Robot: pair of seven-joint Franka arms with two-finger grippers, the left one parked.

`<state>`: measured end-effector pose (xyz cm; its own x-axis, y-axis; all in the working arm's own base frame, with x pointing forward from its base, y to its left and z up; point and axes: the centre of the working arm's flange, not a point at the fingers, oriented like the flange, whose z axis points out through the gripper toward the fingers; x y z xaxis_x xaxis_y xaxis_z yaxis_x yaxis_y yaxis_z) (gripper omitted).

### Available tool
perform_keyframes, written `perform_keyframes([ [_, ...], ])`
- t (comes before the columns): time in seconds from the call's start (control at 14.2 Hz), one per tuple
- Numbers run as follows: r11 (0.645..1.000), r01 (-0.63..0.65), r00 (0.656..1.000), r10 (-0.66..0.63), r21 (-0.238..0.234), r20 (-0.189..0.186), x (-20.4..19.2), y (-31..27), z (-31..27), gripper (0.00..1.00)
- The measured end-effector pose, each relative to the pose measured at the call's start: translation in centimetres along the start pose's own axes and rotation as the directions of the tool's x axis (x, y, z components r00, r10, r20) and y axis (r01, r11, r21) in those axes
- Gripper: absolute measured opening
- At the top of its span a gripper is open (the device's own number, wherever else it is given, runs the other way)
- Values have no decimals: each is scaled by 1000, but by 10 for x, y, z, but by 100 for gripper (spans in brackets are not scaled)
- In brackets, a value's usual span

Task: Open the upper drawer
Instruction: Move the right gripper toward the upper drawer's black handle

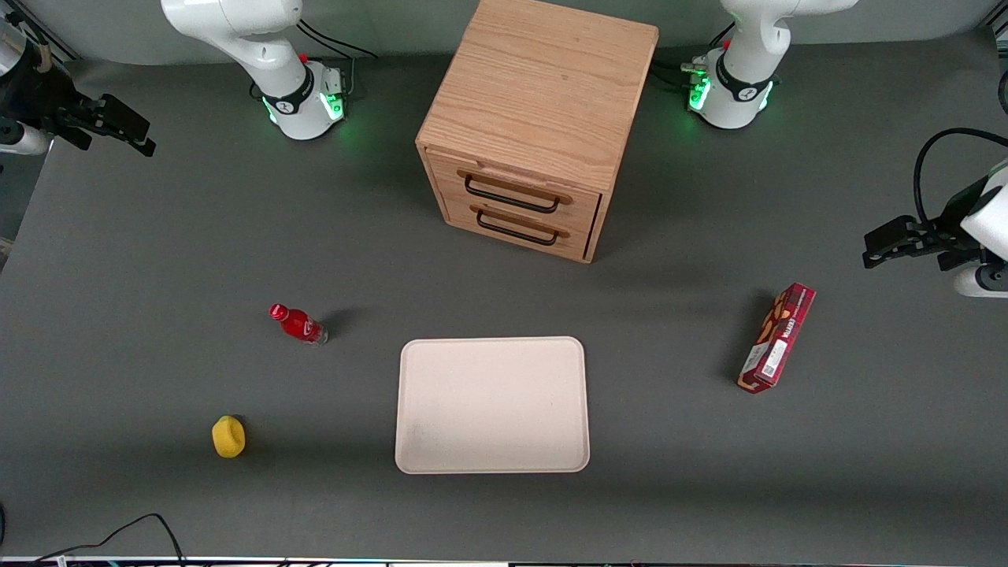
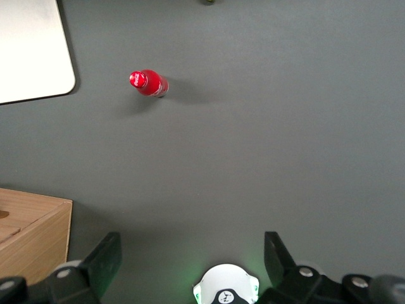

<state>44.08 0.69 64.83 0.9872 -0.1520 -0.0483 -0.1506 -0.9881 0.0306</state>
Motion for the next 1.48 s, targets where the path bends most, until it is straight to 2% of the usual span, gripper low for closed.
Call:
perform_keyframes([
  [0.49, 1000, 26, 1000, -26, -1, -1, -1, -2, -1, 100],
  [0.64, 983, 184, 983, -184, 0, 8, -5, -12, -5, 100],
  [0.71, 957, 289, 957, -289, 5, 12, -7, -19, -8, 100],
  [0.78, 925, 380, 925, -380, 15, 9, -7, -28, -11, 100],
  [0.85, 887, 460, 888, -461, 47, 2, -5, -40, -11, 100],
  [0.92, 838, 535, 843, -538, 107, -8, -2, -57, -8, 100],
  [0.99, 780, 603, 793, -609, 166, -15, 3, -77, -2, 100],
  [1.13, 656, 710, 684, -730, 257, -25, 14, -120, 17, 100],
  [1.34, 489, 783, 538, -842, 384, -25, 21, -204, 57, 100],
  [1.48, 399, 807, 458, -888, 436, -36, 27, -259, 83, 100],
])
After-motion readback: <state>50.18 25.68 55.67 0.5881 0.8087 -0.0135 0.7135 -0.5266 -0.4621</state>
